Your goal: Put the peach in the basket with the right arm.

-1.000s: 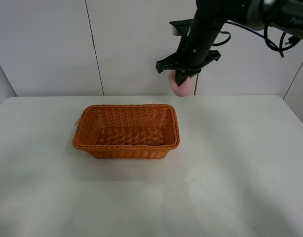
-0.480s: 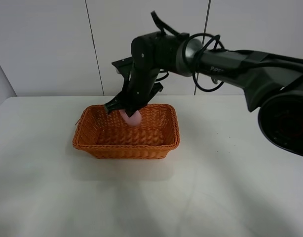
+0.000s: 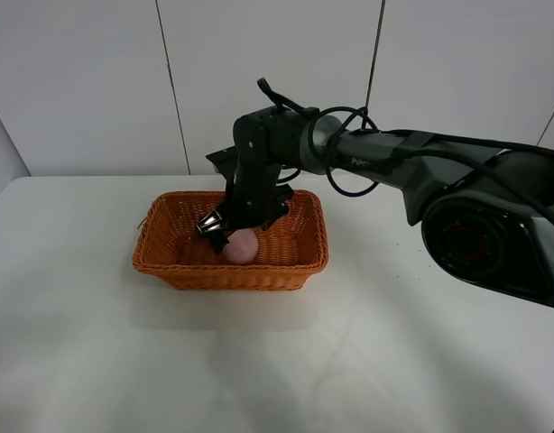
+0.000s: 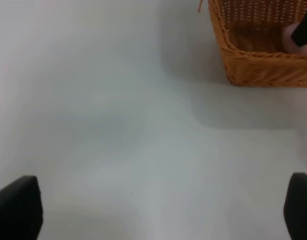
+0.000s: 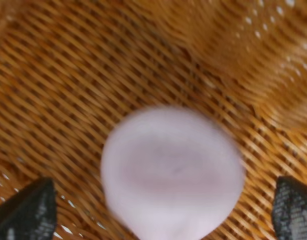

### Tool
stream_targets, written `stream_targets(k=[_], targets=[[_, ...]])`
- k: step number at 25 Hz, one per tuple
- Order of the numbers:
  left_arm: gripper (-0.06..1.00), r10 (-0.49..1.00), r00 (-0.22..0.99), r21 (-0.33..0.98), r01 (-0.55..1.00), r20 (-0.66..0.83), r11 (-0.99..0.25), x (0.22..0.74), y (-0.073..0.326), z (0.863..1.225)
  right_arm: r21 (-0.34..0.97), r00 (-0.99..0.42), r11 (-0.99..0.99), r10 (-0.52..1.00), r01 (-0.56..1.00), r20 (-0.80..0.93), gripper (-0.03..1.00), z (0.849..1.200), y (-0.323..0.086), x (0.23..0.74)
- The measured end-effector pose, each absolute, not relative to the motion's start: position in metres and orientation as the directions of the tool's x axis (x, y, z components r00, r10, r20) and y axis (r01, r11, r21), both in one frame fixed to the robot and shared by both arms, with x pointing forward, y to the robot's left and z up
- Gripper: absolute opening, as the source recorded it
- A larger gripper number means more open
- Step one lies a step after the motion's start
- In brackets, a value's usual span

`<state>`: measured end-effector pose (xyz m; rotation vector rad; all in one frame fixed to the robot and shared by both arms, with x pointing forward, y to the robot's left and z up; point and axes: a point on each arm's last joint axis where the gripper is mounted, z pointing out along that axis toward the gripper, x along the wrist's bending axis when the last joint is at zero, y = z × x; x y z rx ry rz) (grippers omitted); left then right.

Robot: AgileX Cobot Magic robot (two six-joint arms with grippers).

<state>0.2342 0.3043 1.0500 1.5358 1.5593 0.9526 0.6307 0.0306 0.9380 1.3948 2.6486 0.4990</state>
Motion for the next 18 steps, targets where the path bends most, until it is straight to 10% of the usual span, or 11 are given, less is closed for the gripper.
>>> stream_targets(k=[10,18], targets=[[0.99,1.0,-0.013,0.891,0.453,-0.004,0.009,0.234,0.304,1.05,0.505,-0.531,0.433,0.845,0.747,0.062,0.69,1.05,0.017,0.652],[0.99,1.0,-0.013,0.891,0.453,-0.004,0.009,0.234,0.304,1.05,0.522,-0.456,0.362,0.888,0.772,0.059,0.7,1.063,-0.019,0.673]])
